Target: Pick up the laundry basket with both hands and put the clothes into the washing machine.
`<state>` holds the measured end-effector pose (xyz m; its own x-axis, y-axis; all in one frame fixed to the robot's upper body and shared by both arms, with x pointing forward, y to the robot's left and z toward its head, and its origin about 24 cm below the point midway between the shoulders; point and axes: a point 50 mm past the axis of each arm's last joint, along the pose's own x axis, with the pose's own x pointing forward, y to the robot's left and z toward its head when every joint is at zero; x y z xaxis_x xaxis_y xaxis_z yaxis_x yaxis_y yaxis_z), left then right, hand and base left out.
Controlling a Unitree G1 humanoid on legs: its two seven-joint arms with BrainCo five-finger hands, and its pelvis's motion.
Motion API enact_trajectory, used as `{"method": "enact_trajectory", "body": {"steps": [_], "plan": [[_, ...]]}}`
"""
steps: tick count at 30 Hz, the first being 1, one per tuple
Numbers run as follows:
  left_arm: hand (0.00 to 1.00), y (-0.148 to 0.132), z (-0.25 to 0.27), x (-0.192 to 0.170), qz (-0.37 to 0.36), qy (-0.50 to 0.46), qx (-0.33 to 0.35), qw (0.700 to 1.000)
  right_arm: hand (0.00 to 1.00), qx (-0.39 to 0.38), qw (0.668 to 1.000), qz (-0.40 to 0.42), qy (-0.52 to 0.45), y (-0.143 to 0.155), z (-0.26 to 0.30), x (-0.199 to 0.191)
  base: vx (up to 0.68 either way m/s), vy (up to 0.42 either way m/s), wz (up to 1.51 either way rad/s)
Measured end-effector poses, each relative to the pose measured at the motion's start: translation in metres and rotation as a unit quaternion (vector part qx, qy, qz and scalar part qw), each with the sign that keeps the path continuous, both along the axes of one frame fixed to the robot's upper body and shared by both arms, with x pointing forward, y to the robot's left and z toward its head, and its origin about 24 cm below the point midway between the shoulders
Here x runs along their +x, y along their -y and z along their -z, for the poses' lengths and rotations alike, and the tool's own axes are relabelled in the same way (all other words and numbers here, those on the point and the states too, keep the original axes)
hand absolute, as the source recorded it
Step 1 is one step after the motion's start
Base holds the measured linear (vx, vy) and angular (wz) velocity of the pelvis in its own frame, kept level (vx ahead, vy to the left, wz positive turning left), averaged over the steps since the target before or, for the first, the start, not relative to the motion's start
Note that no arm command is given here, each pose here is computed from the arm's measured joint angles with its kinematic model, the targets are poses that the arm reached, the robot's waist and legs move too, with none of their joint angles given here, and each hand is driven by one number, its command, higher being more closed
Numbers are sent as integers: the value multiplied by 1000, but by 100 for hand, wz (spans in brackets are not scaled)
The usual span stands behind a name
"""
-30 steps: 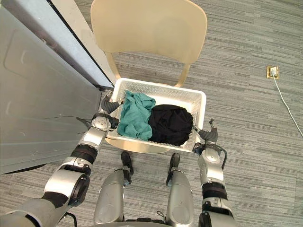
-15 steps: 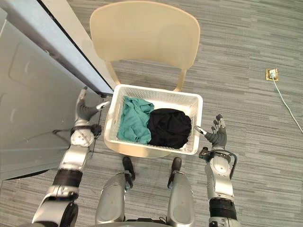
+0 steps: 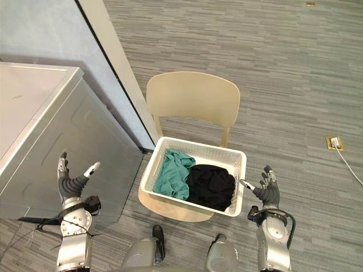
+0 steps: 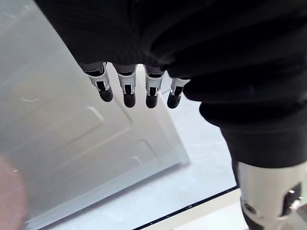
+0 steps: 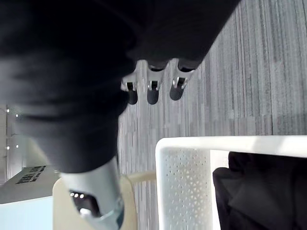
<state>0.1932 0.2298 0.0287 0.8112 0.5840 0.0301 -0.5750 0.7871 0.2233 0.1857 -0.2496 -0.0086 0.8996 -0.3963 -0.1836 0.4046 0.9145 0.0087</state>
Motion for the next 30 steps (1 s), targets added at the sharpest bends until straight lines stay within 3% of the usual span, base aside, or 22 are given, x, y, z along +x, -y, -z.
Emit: {"method": "enact_trajectory", "body": {"steps": [6,11,16,20,30], "plan": [[0,35,-5,6,100,15,-33,994,0,59,976,118,-172,3,62,-92,-82,-90,77],[0,38,-9,13,109,33,-47,992,0,110,955,166,-218,-2,83,-121,-228,130,74],[0,48,5,17,132,5,-63,989,0,128,961,158,-188,-6,78,-100,-300,219,37],[0,37,17,13,118,-29,-46,992,0,120,971,134,-157,-13,65,-87,-292,140,36],[0,43,26,-4,102,-45,-75,991,0,54,992,105,46,-19,-17,-38,-75,-73,67]]}}
